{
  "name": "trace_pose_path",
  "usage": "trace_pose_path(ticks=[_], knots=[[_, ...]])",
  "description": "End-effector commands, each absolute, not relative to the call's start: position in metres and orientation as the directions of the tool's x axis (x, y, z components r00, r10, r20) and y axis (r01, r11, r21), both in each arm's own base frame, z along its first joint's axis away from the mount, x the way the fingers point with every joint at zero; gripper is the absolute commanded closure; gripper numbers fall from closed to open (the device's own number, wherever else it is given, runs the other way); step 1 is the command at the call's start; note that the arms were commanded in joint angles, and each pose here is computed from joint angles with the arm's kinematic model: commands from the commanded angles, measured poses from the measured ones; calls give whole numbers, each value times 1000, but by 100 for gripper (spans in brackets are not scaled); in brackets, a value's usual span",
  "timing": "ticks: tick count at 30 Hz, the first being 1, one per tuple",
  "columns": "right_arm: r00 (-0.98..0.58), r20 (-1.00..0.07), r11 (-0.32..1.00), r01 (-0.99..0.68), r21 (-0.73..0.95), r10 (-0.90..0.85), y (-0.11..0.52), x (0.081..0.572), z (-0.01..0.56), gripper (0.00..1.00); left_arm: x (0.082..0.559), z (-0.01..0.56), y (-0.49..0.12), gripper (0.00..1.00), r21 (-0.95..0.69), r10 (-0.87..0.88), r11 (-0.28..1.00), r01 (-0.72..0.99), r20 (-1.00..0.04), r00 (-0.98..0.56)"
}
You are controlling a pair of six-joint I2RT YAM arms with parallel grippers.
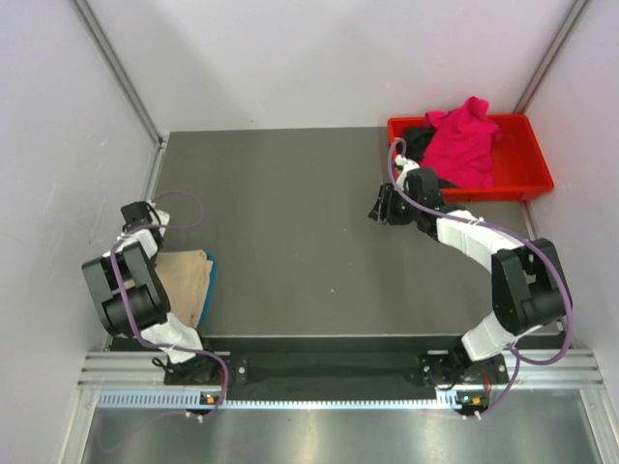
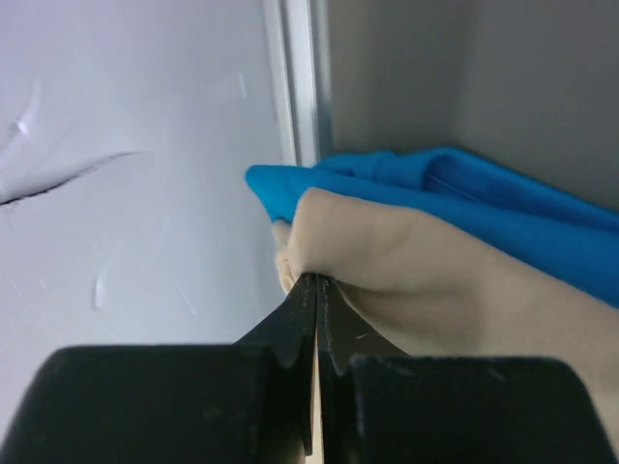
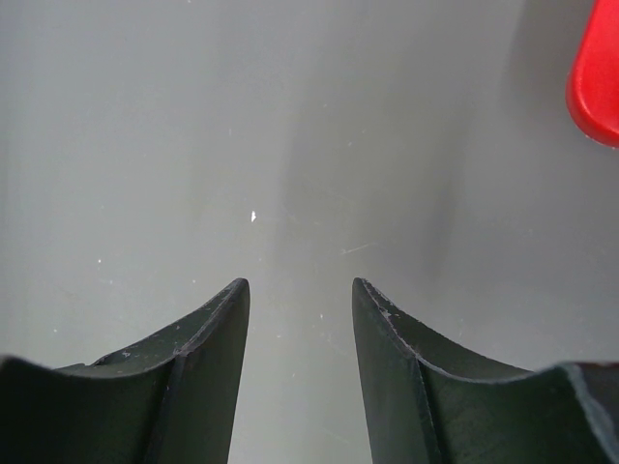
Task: Fold and stack the t-shirts
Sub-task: Neatly place the folded tshirt to the corner
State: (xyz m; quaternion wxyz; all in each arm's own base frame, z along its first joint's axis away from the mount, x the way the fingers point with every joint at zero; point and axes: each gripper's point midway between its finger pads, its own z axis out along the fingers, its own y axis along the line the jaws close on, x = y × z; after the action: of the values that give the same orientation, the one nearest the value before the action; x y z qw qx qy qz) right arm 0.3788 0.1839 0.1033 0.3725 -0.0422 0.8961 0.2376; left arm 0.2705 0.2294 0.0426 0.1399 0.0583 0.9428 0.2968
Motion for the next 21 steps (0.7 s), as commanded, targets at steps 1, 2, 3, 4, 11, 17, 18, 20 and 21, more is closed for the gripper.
trace_pose_path(ticks=[1, 2, 3, 4, 11, 17, 18, 20, 21], knots=[[-659, -743, 885, -269, 380, 119, 179, 392, 134, 53, 297, 60, 249, 100, 625, 174, 776, -82, -338, -925], [-659, -743, 886, -268, 378, 118, 179, 392, 134, 53, 298, 61, 252, 100, 638, 174, 765, -90, -339, -924], [-659, -743, 888, -266, 376, 117, 179, 392, 134, 53, 296, 64, 257, 100, 664, 171, 742, -98, -328, -929], [-659, -743, 889, -266, 374, 115, 178, 391, 133, 53, 300, 68, 262, 99, 680, 174, 725, -113, -339, -924], [-655, -748, 888, -272, 371, 112, 177, 387, 134, 52, 309, 86, 261, 98, 651, 160, 747, -135, -373, -914], [-652, -751, 898, -262, 354, 105, 171, 383, 132, 52, 324, 123, 189, 77, 412, 210, 910, -40, -542, -814], [-652, -750, 896, -264, 357, 107, 171, 382, 132, 52, 317, 118, 173, 76, 378, 218, 926, 1, -532, -818], [-653, -749, 894, -262, 363, 112, 171, 380, 131, 52, 312, 124, 153, 74, 346, 244, 937, 49, -547, -801], [-648, -753, 893, -266, 364, 114, 171, 379, 133, 52, 314, 120, 129, 73, 289, 271, 950, 120, -567, -777]])
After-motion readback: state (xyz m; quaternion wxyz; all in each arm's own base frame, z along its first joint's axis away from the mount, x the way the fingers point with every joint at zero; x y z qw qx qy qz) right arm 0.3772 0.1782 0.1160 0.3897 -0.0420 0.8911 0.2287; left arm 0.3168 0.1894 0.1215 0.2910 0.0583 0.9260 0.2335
